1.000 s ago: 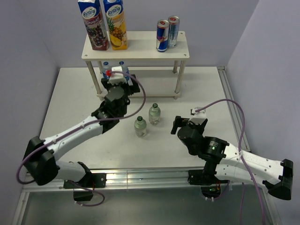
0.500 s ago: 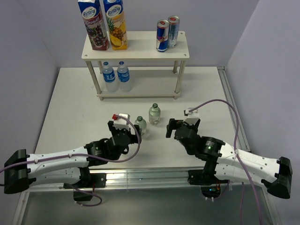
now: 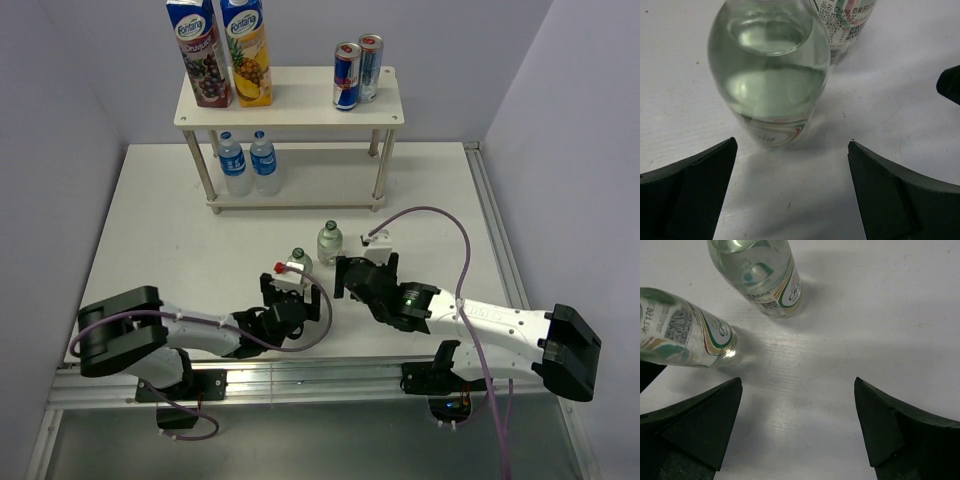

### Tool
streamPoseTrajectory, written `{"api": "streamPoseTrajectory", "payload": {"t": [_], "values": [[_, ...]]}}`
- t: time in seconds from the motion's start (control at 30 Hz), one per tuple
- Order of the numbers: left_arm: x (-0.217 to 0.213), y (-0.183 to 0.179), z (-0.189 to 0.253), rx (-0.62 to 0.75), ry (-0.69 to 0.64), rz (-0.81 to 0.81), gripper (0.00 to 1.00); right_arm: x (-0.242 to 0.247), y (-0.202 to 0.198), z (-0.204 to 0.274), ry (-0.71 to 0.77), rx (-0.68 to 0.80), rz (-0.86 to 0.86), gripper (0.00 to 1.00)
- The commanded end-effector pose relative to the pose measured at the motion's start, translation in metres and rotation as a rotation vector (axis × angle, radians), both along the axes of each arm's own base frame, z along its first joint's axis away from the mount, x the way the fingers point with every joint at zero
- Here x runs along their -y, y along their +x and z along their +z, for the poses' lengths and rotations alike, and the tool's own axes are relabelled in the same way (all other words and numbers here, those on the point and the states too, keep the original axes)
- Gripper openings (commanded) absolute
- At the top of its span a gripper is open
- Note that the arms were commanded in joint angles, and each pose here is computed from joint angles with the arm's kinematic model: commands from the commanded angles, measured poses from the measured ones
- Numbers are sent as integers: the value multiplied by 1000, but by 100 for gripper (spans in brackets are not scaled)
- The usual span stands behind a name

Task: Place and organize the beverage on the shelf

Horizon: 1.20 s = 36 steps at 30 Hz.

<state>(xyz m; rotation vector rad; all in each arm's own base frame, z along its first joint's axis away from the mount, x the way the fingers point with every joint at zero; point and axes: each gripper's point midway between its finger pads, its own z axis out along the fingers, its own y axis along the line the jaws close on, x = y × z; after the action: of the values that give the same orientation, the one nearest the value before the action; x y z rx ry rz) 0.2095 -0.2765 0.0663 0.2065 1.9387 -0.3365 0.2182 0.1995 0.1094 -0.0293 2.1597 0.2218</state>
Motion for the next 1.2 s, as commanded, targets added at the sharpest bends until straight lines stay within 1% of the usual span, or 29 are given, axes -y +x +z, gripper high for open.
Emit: {"api": "streamPoseTrajectory", "payload": {"t": [0.0,0.07,0.1,0.17,0.2,0.27,0.3,0.33,0.4,0.43,0.47,0.5,0.53,0.57,0.63,0.93,1.17], "values": [[21,22,22,96,-123,35,99,-11,12,25,78,53,-23,100],[18,33,10,105,-102,62,97,-7,13,21,73,56,-33,100],[20,38,13,114,-128,70,96,-6,15,20,79,60,-43,100],[16,51,4,116,-117,100,93,-4,17,17,82,60,-50,100],[15,57,6,126,-135,114,91,-6,19,18,95,66,-52,100],[8,71,0,132,-116,153,83,-5,23,14,91,65,-59,100],[7,76,2,144,-134,164,79,-9,26,16,106,79,-59,100],[5,79,2,148,-136,168,64,-10,29,12,92,83,-53,100],[-4,92,2,154,-150,188,43,-18,35,14,117,100,-46,100],[-4,96,4,160,-161,185,15,-21,38,8,104,91,-37,100],[-10,103,3,157,-160,202,10,-22,44,8,106,87,-42,100],[-11,107,5,158,-163,207,3,-30,50,12,134,99,-34,100],[-15,110,4,152,-162,224,0,-32,54,5,107,93,-30,100],[-18,112,8,157,-172,228,0,-38,60,10,112,108,-30,100],[-25,111,7,152,-176,233,0,-43,68,1,77,105,-31,100],[-44,106,-5,128,-184,266,0,-67,100,-12,71,157,-41,100],[-53,101,-18,105,-185,277,0,-66,123,-20,54,229,-114,99]]}}
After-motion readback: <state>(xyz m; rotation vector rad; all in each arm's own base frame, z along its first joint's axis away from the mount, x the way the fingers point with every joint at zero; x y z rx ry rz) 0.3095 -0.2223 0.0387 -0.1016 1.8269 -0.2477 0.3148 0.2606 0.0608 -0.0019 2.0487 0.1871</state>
